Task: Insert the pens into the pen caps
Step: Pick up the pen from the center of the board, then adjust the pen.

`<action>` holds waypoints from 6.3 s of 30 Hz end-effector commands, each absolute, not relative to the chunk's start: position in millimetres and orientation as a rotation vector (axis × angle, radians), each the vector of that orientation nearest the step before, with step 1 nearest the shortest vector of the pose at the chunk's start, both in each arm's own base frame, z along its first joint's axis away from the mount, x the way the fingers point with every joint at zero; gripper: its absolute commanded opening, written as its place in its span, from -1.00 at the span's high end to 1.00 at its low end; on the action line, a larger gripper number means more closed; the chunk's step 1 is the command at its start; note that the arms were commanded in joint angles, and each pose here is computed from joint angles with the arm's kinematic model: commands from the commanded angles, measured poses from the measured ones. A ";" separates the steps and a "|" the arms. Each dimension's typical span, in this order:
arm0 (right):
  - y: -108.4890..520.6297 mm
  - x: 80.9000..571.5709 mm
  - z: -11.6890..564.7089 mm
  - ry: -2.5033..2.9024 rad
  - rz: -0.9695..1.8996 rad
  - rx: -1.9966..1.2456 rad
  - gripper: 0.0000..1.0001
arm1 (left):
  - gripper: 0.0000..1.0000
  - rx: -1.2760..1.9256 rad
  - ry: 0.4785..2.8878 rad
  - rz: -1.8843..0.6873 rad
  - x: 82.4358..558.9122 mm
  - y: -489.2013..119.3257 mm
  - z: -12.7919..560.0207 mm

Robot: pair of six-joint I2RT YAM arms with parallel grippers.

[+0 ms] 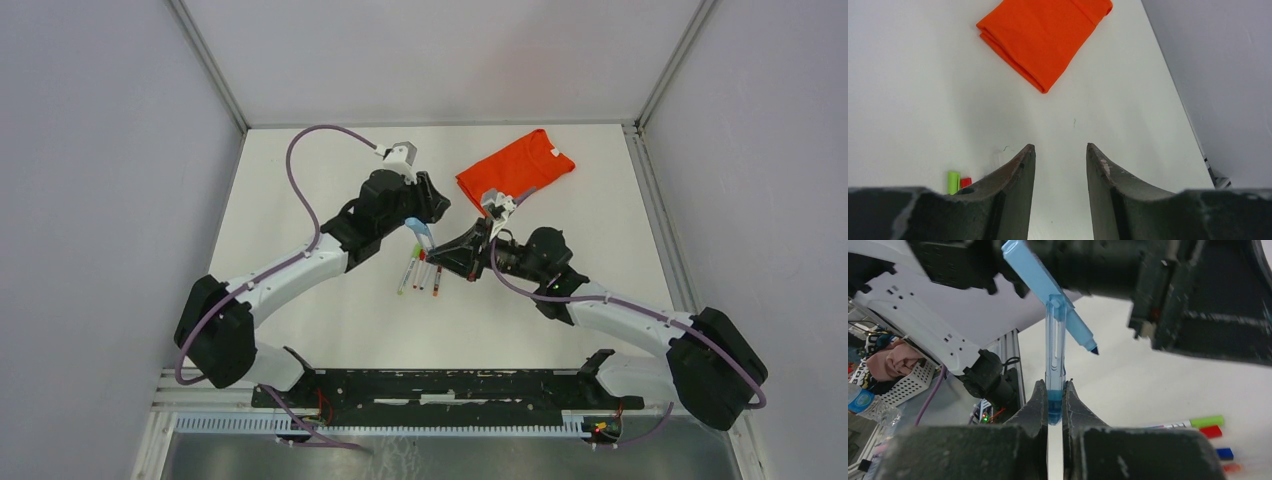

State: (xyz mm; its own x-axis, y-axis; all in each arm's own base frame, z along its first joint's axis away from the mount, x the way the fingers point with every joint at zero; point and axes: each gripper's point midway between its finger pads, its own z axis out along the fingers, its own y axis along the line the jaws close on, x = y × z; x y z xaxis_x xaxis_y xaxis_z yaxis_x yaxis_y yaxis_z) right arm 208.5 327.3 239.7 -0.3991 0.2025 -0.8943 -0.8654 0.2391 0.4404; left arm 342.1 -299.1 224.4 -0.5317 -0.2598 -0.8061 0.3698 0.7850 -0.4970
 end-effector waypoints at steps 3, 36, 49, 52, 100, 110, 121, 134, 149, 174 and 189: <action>329.1 192.3 296.8 1.255 1.393 -0.739 1.00 | 0.04 0.119 1.973 -0.763 351.2 -298.8 225.5; 259.8 310.1 248.5 1.466 0.251 -0.857 1.00 | -0.01 -0.018 1.744 -0.497 327.3 -172.0 312.3; 213.1 309.2 271.6 0.729 -0.915 -1.474 1.00 | -0.04 0.107 1.641 -0.554 302.7 -173.2 353.2; 207.4 298.5 293.1 0.562 -1.075 -1.426 0.97 | -0.04 0.167 1.641 -0.656 295.3 -190.8 352.0; 253.0 221.0 341.6 -0.004 -0.901 -1.571 1.00 | 0.03 1.143 1.558 -1.307 195.2 -300.5 308.9; 249.5 221.3 343.3 0.002 -0.918 -1.572 1.00 | 0.58 1.172 1.579 -1.335 190.9 -301.2 301.6; 241.1 226.2 344.5 0.036 -0.962 -1.593 1.00 | 0.95 1.209 1.580 -1.317 186.9 -297.4 297.9; 246.1 218.0 347.5 0.101 -0.791 -1.518 1.00 | 0.46 1.199 1.584 -1.307 188.8 -297.5 298.6; 246.4 216.6 337.6 0.140 -0.727 -1.531 1.00 | 0.33 1.173 1.593 -1.256 195.9 -296.1 299.5; 260.5 208.1 334.7 0.168 -0.544 -1.476 1.00 | 0.50 1.117 1.582 -1.285 207.2 -305.3 307.2; 249.6 217.6 316.3 0.249 -0.583 -1.543 1.00 | 0.18 1.069 1.554 -1.160 206.9 -290.2 328.6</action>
State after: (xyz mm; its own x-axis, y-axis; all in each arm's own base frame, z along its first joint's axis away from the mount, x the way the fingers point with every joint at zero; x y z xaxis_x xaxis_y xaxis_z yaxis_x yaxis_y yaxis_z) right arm 218.8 252.3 313.7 0.8435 -0.4926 0.2142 0.2029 -0.0771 -0.9762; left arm 209.5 -294.8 290.5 -0.3068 0.1833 -0.9340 0.9451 0.1746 -0.2762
